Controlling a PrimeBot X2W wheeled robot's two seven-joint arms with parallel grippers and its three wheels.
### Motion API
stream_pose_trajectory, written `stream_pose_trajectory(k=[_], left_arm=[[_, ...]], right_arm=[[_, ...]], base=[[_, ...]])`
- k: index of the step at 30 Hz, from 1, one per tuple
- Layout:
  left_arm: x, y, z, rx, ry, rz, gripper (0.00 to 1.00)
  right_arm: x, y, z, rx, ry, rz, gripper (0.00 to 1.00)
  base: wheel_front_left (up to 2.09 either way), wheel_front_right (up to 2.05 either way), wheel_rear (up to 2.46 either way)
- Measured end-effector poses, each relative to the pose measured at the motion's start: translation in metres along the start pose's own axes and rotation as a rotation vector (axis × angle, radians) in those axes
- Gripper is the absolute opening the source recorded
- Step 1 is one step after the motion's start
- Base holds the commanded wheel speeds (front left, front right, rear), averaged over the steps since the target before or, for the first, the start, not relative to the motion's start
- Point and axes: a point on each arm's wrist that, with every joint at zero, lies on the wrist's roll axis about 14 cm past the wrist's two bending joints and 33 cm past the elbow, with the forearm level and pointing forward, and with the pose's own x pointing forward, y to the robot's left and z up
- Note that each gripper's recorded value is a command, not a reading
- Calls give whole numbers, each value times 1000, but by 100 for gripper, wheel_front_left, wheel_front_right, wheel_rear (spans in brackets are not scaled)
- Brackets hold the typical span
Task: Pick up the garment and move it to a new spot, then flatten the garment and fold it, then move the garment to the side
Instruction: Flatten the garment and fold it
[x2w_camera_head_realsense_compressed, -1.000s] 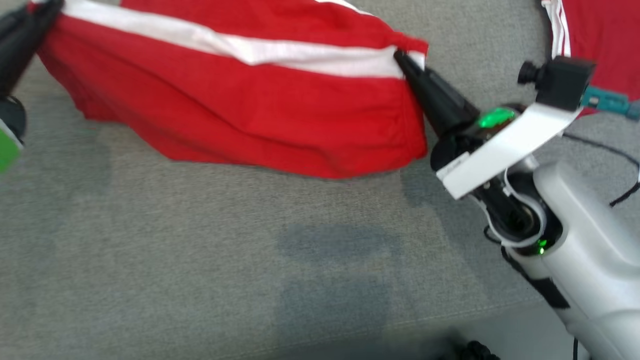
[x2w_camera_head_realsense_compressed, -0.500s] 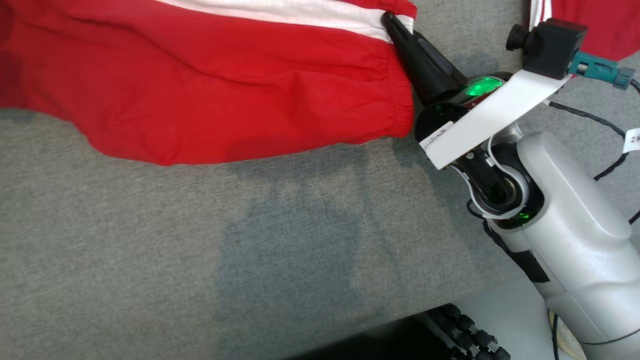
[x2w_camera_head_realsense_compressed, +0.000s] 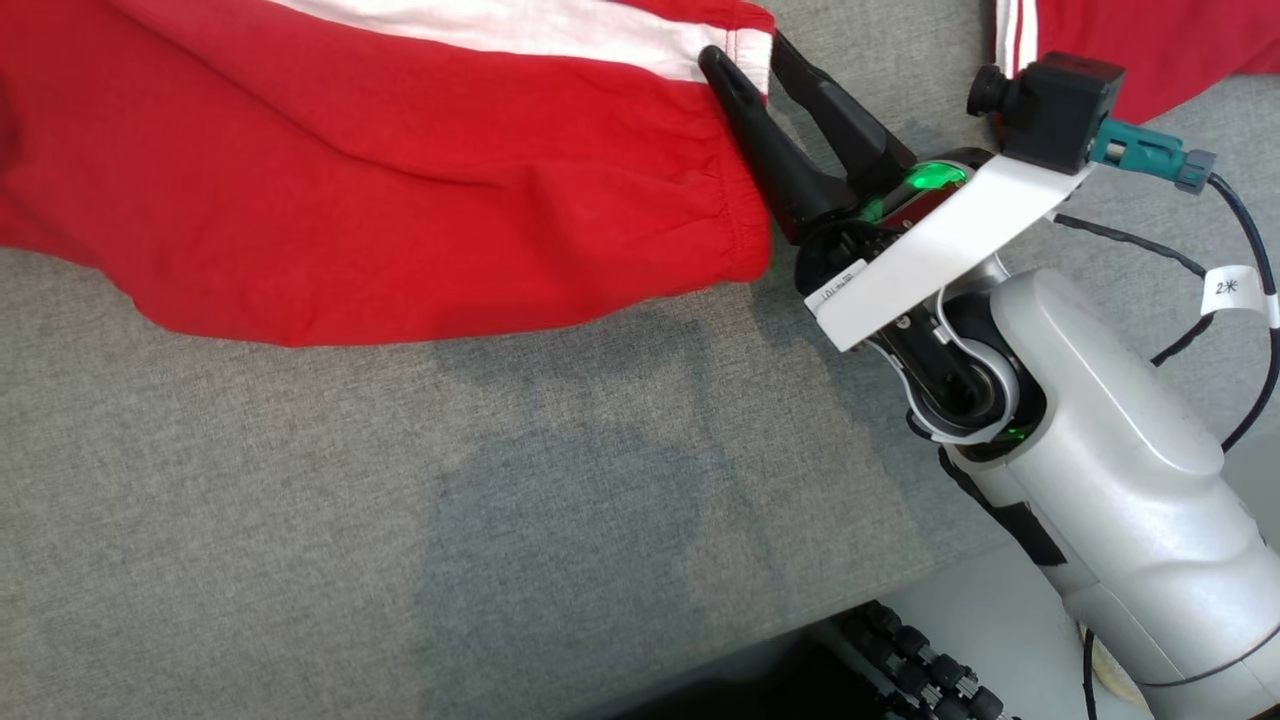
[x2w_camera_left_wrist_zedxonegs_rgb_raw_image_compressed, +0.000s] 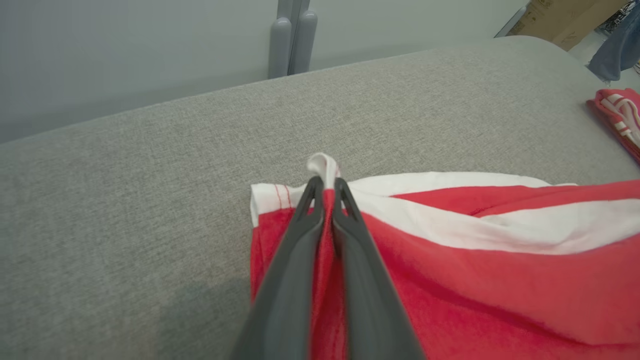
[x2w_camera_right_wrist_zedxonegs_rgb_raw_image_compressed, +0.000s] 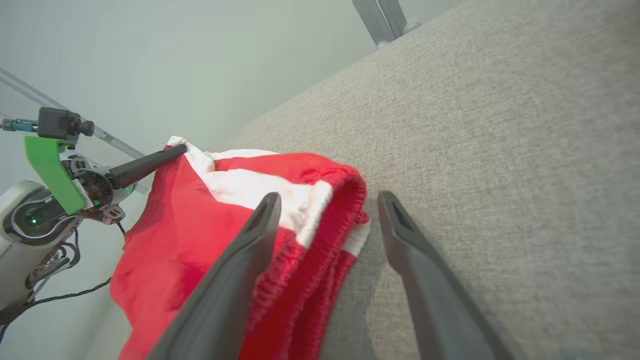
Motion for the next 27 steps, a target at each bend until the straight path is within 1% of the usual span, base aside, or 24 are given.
stream_pose_trajectory(k=[1,2,5,9,13,15,22,24,27], left_arm=[[0,0,1,-4,-5,4,93],[0,-2,1,-9,-10,3,100],[0,-9,6,-20,-33,-4,100],[-5,-18,26,-44,-122,-13,100],[-19,-17,47,-42,-198,4,100],[-28,-16,50,-51,-215,19,100],[-65,-3,0,-190,-146,109,100],[-75,-4,-6,-226,-139,122,100],[-88,-5,-4,-257,-151,131,100]], right_arm=[[-1,1,2,-5,-6,1,100],[-2,1,4,-13,-12,1,100],[-6,0,9,-41,-21,1,100],[-15,-5,15,-72,-38,-13,100],[-29,-11,13,-91,-36,-42,100],[-35,-10,11,-92,-35,-51,100],[-53,4,7,-73,-51,-50,100],[-56,10,6,-63,-49,-42,100],[-55,22,4,-55,-42,-17,100]], base=[[0,0,0],[0,0,0],[0,0,0],[0,0,0],[0,0,0],[0,0,0],[0,0,0],[0,0,0],[0,0,0]])
